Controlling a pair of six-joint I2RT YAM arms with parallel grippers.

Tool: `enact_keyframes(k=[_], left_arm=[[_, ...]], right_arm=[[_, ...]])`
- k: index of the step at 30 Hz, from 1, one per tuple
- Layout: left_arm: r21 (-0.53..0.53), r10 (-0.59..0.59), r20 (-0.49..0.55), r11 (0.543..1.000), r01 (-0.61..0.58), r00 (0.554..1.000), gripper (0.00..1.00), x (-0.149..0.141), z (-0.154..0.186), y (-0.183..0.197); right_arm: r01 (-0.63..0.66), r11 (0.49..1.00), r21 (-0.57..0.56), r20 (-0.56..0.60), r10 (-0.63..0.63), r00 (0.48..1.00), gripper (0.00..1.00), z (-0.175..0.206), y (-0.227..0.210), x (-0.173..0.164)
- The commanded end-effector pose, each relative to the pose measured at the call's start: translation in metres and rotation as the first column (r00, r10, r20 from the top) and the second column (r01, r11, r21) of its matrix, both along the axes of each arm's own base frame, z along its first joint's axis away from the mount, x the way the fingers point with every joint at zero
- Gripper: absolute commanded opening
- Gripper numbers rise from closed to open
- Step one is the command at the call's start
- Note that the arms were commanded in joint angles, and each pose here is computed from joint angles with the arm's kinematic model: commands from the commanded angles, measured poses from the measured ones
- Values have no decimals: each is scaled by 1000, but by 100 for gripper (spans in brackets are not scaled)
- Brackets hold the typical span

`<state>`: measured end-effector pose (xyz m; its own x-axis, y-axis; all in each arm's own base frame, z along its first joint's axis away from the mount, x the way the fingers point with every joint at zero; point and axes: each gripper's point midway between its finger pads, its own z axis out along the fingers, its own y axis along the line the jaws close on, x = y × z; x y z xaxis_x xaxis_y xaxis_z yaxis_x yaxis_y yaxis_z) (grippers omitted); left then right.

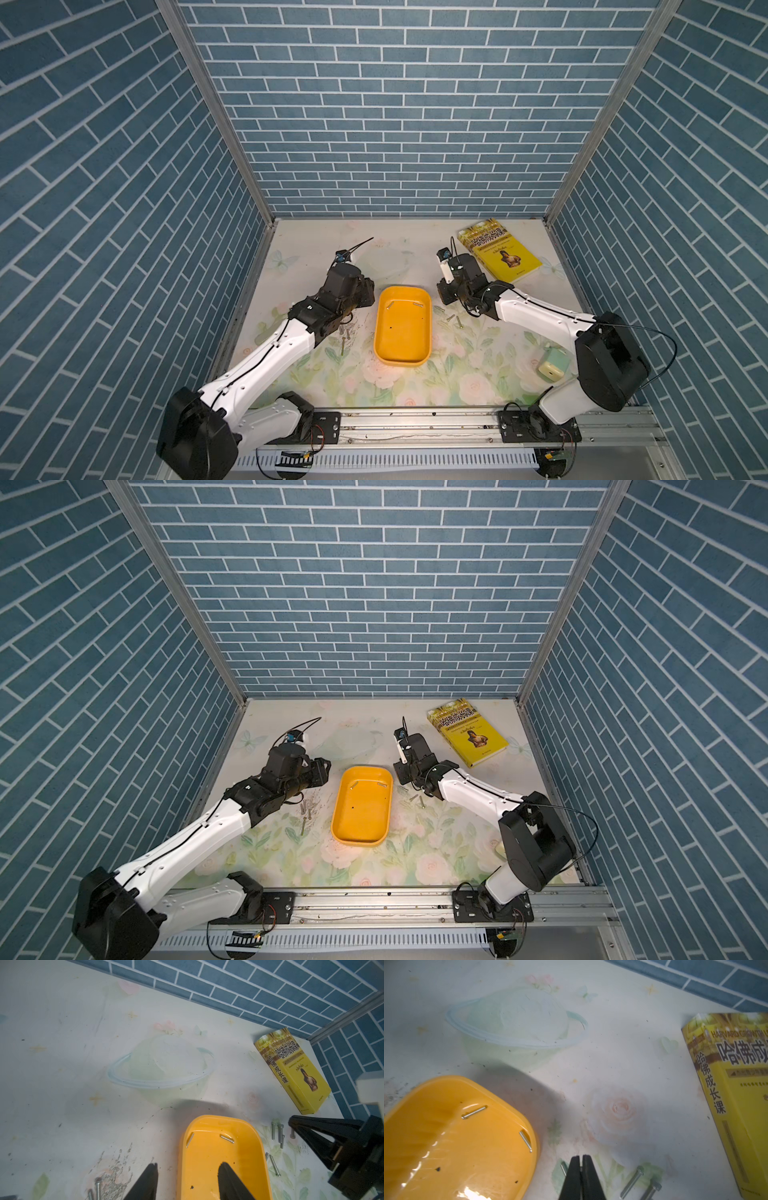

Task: Take out the screws from the storage box
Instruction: Place the screw at the center of the board.

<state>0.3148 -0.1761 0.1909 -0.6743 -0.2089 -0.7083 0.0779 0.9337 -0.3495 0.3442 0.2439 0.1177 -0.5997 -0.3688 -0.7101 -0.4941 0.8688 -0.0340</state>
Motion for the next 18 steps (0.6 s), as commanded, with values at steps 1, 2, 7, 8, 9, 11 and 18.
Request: enact_keyframes(k=[1,2,7,8,9,11,18], left_arm=[[88,-9,-67,996,15,998,57,-1,-24,-18],[94,-28,-79,995,35,997,57,0,-27,-29],[90,-106,-164,988,122,981,58,2,-52,-79],[79,-118,-182,988,135,976,59,2,-56,-87],[72,-129,-201,987,146,971,59,1,-61,-94],[44,-147,-243,986,162,959,61,0,-70,-105],[-32,-144,-385,989,143,912,62,-11,-99,-122]], right_arm=[[53,998,37,11,-53,999,0,-3,-12,7],[60,998,35,-3,-60,998,0,-10,-16,8],[97,995,18,-65,-95,993,0,-40,-29,12],[101,995,17,-72,-100,992,0,-44,-31,12],[106,994,15,-76,-105,992,0,-47,-32,13],[112,994,11,-82,-111,990,0,-52,-34,14],[130,991,-9,-111,-130,985,0,-70,-40,16]])
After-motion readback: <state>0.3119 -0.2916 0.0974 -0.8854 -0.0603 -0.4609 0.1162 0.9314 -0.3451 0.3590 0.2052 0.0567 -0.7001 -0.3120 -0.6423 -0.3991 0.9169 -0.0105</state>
